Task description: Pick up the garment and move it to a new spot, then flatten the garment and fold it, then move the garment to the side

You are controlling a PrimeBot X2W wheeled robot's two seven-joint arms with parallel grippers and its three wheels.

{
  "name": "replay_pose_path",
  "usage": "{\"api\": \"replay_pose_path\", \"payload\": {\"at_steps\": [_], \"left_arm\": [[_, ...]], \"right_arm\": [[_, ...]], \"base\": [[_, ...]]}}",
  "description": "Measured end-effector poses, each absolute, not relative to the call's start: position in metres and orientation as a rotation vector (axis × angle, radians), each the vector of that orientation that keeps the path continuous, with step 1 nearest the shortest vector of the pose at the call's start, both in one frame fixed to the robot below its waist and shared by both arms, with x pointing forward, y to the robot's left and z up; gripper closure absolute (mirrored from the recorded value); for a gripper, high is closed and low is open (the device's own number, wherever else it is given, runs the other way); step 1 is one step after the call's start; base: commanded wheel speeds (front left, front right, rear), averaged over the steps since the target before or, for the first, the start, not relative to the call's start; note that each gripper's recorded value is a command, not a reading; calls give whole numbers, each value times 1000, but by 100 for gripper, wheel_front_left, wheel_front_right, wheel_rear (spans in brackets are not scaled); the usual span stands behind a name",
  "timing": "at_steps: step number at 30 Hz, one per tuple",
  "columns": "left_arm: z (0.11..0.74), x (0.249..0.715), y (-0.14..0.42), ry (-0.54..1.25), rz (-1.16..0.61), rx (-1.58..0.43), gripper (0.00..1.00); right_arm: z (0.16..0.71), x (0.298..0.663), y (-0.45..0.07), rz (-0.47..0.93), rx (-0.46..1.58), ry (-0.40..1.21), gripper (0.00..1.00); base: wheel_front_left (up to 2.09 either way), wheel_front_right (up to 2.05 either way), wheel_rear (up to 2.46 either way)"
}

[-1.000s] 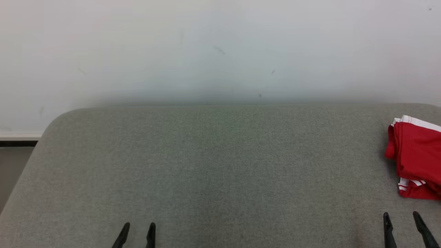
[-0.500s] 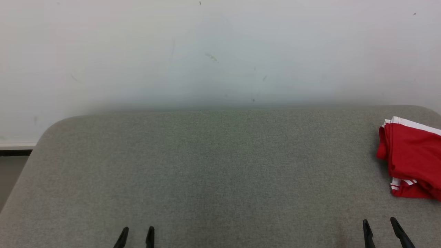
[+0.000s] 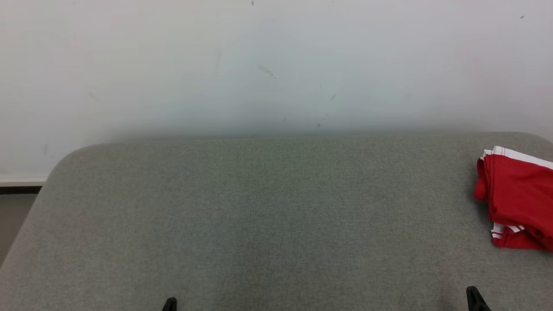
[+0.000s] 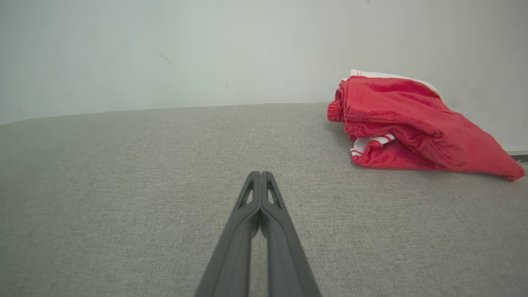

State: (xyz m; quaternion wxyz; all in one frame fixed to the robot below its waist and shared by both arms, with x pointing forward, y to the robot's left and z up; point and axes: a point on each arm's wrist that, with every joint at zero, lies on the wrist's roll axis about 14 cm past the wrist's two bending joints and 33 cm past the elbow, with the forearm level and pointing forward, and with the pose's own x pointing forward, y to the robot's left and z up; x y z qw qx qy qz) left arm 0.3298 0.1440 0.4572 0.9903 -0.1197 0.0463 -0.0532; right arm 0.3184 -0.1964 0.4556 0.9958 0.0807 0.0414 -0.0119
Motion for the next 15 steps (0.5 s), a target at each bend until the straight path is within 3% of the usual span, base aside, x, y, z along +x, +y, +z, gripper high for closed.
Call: {"api": "replay_pose_path", "payload": {"at_steps": [15], "left_arm": [[459,340,159,118,-27,-494,100]], "right_arm": [[459,328,-205,-87,435,83,100]], "base": [[0,0,0]]}}
